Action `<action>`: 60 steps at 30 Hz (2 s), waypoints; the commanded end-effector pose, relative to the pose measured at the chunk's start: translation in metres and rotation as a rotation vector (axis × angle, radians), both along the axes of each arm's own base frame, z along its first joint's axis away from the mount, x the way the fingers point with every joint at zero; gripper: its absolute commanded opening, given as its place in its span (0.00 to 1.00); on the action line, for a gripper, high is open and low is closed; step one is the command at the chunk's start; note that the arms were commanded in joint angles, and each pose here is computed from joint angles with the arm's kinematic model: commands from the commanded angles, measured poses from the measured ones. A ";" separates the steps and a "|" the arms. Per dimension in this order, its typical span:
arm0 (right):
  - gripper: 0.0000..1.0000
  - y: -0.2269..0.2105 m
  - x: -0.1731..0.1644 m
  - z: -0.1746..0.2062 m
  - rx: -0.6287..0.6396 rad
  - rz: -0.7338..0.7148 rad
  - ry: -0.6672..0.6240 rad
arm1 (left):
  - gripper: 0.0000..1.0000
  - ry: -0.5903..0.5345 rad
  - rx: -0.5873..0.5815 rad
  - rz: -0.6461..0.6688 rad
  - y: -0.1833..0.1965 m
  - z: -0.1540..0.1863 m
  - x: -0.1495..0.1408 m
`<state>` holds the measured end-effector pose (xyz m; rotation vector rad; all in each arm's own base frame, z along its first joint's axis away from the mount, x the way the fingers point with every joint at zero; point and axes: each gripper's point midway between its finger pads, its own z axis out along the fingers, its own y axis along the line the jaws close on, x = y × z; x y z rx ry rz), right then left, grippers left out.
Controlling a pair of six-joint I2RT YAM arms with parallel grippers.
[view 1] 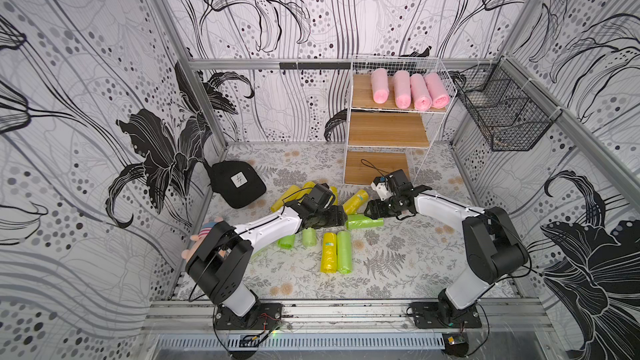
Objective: Sort the rolls of trash bags by color and place them on the shelf
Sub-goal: Pick up the roll of trash bags from the center of the board.
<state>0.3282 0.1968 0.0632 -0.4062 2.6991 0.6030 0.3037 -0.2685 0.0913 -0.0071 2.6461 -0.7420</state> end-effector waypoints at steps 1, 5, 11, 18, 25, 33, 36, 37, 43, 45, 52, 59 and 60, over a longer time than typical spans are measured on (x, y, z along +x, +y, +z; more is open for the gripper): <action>0.73 0.000 -0.044 0.000 0.060 0.013 0.114 | 0.76 -0.070 0.002 0.001 0.004 0.014 0.006; 0.73 0.002 -0.073 0.012 0.137 0.007 0.111 | 0.76 -0.082 0.015 -0.007 0.005 0.018 0.006; 0.76 -0.005 -0.080 0.020 -0.078 0.055 -0.079 | 0.77 -0.104 0.019 -0.009 0.007 0.026 0.008; 0.85 0.010 -0.047 0.020 -0.329 0.127 -0.219 | 0.77 -0.137 0.044 0.017 0.020 0.037 0.008; 0.86 0.023 -0.054 0.019 -0.445 0.498 -0.346 | 0.77 -0.168 0.018 0.139 0.054 0.048 0.009; 0.84 0.024 -0.060 0.001 -0.351 0.761 -0.352 | 0.77 -0.204 -0.001 0.189 0.078 0.063 0.012; 0.83 0.013 -0.048 -0.012 -0.404 0.768 -0.325 | 0.77 -0.203 -0.004 0.192 0.080 0.063 0.013; 0.83 0.013 -0.046 -0.015 -0.407 0.776 -0.322 | 0.78 -0.203 -0.007 0.191 0.080 0.064 0.013; 0.77 0.013 -0.035 -0.034 -0.429 0.822 -0.320 | 0.77 -0.180 -0.025 0.175 0.074 0.057 0.014; 0.72 0.009 -0.034 -0.040 -0.431 0.827 -0.315 | 0.77 -0.177 -0.036 0.168 0.071 0.056 0.014; 0.44 0.004 -0.032 -0.038 -0.444 0.791 -0.348 | 0.77 -0.176 -0.062 0.166 0.068 0.059 0.014; 0.40 0.023 -0.054 0.028 -0.227 0.691 -0.462 | 0.80 -0.204 -0.312 0.164 0.043 0.095 0.011; 0.40 0.028 -0.058 0.041 -0.185 0.688 -0.490 | 0.81 -0.212 -0.356 0.173 0.040 0.102 0.010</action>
